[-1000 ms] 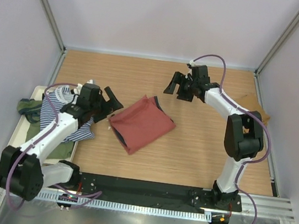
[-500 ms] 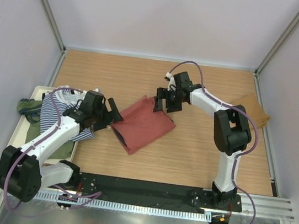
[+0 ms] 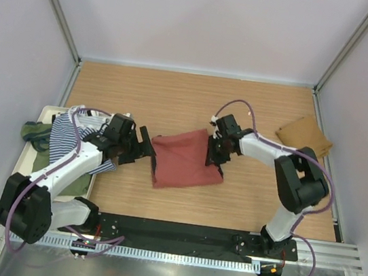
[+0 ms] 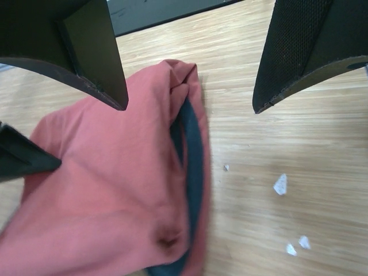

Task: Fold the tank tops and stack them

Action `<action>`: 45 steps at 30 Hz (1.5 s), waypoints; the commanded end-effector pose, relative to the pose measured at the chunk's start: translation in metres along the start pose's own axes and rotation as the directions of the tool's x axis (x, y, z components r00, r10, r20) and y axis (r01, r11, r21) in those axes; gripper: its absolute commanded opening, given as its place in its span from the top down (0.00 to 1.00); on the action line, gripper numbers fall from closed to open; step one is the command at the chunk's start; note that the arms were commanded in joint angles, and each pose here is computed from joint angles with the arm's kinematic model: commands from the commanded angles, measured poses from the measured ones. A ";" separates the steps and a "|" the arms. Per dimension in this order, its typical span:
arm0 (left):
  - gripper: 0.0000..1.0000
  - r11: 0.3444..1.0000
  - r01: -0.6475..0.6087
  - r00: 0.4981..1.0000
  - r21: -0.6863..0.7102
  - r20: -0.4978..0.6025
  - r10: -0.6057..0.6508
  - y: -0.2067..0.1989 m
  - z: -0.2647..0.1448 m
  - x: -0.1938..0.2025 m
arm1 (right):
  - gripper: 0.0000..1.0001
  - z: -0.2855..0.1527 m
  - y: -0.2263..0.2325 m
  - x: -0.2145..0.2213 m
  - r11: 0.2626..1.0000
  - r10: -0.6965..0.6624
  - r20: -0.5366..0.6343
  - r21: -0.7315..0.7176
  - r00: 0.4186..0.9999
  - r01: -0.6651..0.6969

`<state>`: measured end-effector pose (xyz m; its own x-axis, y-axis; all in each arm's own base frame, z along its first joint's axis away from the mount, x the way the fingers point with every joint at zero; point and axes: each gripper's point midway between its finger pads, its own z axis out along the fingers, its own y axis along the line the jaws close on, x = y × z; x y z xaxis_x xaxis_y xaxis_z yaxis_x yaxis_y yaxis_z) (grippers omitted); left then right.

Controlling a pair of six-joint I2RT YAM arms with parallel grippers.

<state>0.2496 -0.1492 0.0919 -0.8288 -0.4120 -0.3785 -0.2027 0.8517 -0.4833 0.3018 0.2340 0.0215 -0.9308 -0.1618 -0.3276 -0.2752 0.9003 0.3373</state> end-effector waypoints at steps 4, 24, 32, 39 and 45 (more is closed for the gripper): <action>0.11 0.988 -0.114 0.993 0.103 0.008 0.114 -0.040 0.000 -0.005 | 0.45 -0.047 -0.029 0.046 0.990 0.065 0.099 0.116 0.993 -0.077; 0.33 0.889 -0.358 0.927 0.285 0.226 0.301 -0.119 0.050 -0.075 | 0.39 -0.089 -0.038 -0.078 0.964 -0.109 0.415 0.265 0.903 -0.005; 0.40 0.883 -0.360 0.932 0.301 0.161 0.325 -0.118 0.085 -0.066 | 0.48 -0.059 -0.037 -0.091 0.982 -0.057 0.374 0.188 0.926 -0.016; 0.41 0.889 -0.343 0.939 0.303 0.119 0.321 -0.116 0.100 -0.061 | 0.89 -0.059 -0.027 -0.088 0.994 -0.020 0.372 0.104 0.928 -0.020; 0.58 0.886 -0.348 0.937 0.306 0.120 0.327 -0.116 0.099 -0.061 | 0.99 -0.062 -0.026 -0.087 0.995 -0.017 0.371 0.100 0.928 -0.022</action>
<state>0.3604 -0.2449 0.0665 -0.8266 -0.1434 -0.5442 0.2017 0.8272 -0.5244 0.3637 0.1916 0.0669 -0.8188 -0.0473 -0.5722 -0.2074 0.9536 0.2180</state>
